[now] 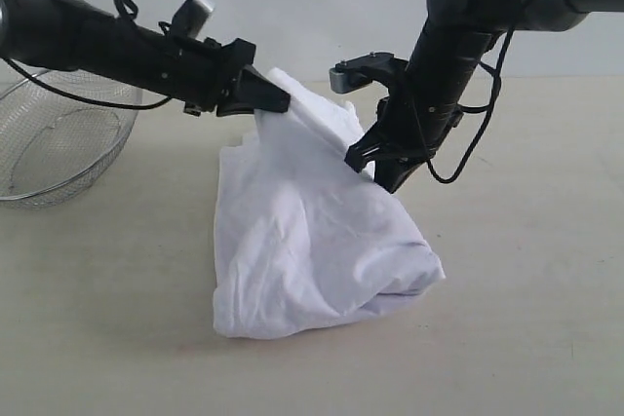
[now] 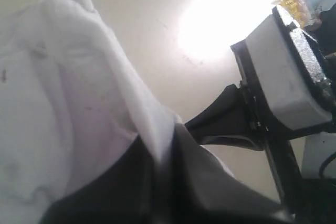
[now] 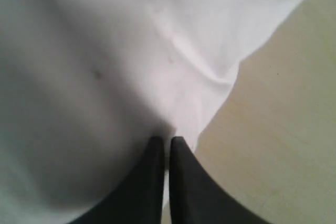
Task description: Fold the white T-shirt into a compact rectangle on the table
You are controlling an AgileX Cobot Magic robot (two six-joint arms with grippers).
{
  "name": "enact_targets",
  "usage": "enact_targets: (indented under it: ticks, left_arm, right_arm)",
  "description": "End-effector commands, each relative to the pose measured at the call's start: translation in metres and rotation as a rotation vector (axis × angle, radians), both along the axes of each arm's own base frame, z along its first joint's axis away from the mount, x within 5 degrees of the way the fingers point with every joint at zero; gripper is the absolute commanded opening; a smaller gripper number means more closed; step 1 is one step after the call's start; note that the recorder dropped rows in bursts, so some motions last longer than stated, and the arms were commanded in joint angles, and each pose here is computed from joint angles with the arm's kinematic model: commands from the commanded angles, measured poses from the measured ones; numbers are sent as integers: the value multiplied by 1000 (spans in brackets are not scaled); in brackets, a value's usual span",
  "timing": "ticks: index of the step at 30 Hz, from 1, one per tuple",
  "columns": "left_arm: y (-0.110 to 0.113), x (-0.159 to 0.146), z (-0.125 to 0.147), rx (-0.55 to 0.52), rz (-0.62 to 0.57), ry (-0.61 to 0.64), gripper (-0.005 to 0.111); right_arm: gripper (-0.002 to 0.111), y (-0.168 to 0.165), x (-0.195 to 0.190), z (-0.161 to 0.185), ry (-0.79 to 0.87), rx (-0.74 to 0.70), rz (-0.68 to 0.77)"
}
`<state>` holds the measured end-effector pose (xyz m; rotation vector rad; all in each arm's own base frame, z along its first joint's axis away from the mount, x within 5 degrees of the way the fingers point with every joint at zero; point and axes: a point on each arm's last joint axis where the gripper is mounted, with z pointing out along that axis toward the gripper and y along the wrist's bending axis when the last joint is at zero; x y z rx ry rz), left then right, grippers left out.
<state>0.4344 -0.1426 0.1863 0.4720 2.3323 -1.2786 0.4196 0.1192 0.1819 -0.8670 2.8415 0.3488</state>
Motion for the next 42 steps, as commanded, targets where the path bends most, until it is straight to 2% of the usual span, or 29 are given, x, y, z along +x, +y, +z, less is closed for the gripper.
enact_targets:
  ticks: [1, 5, 12, 15, 21, 24, 30, 36, 42]
  left_arm:
    - [21, 3, 7, 86, 47, 3, 4]
    - [28, 3, -17, 185, 79, 68, 4]
    - [38, 3, -62, 289, 130, 128, 4]
    - [43, 4, -71, 306, 142, 149, 4]
    - [58, 4, -62, 286, 147, 158, 4]
    - [67, 7, -64, 306, 180, 151, 4]
    - [73, 6, -70, 348, 174, 165, 4]
    - [74, 7, -71, 356, 192, 152, 4]
    - [72, 6, -70, 351, 178, 161, 4]
  right_arm:
    - [0, -4, 0, 7, -10, -2, 1]
    - [0, -3, -1, 7, -1, 9, -2]
    - [0, 4, -9, 11, 71, 84, 31]
    - [0, 8, -12, 13, 107, 129, 44]
    - [0, 8, -13, 23, 74, 139, 48]
    - [0, 9, -15, 29, 60, 159, 54]
    - [0, 12, -19, 32, 88, 183, 68]
    - [0, 39, -34, -9, 190, 161, 142]
    - [0, 75, -46, -39, 207, 132, 183]
